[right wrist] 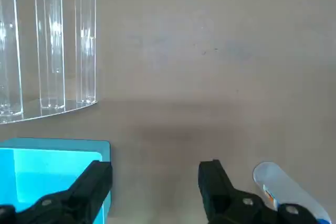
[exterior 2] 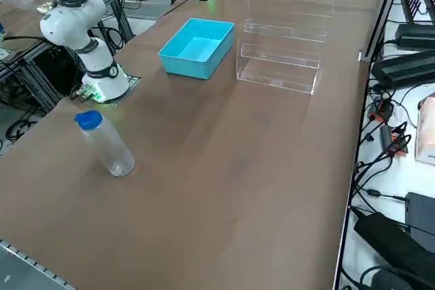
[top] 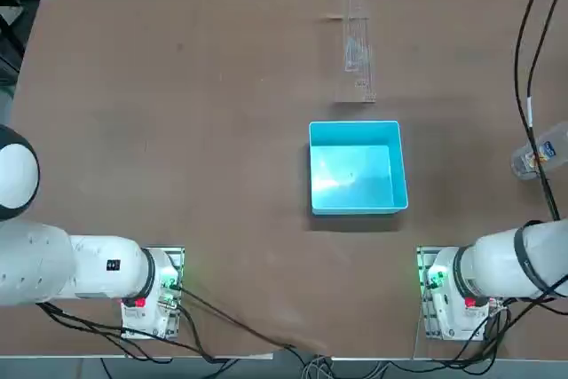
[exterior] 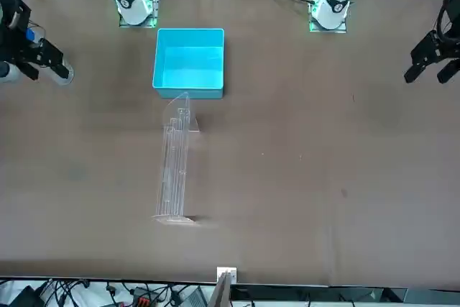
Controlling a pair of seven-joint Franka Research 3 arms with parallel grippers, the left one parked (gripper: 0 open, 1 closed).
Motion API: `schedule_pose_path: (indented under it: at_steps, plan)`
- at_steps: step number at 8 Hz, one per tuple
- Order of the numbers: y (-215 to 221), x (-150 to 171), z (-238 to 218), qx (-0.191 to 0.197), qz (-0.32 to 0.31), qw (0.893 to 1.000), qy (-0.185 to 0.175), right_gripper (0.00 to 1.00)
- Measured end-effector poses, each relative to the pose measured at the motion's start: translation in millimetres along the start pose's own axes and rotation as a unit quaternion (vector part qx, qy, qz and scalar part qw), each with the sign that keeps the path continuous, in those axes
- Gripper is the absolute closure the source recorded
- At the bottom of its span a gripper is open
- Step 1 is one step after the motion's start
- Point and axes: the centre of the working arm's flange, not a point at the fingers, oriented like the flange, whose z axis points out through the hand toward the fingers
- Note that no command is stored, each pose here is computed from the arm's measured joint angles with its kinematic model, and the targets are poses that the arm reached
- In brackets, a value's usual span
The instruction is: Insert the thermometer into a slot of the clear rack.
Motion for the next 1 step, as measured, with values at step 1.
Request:
schedule_pose_path:
  at_steps: [1]
  plan:
    - [2.1,0.3,1.4,0.002,0.002,1.000,0.000,0.00]
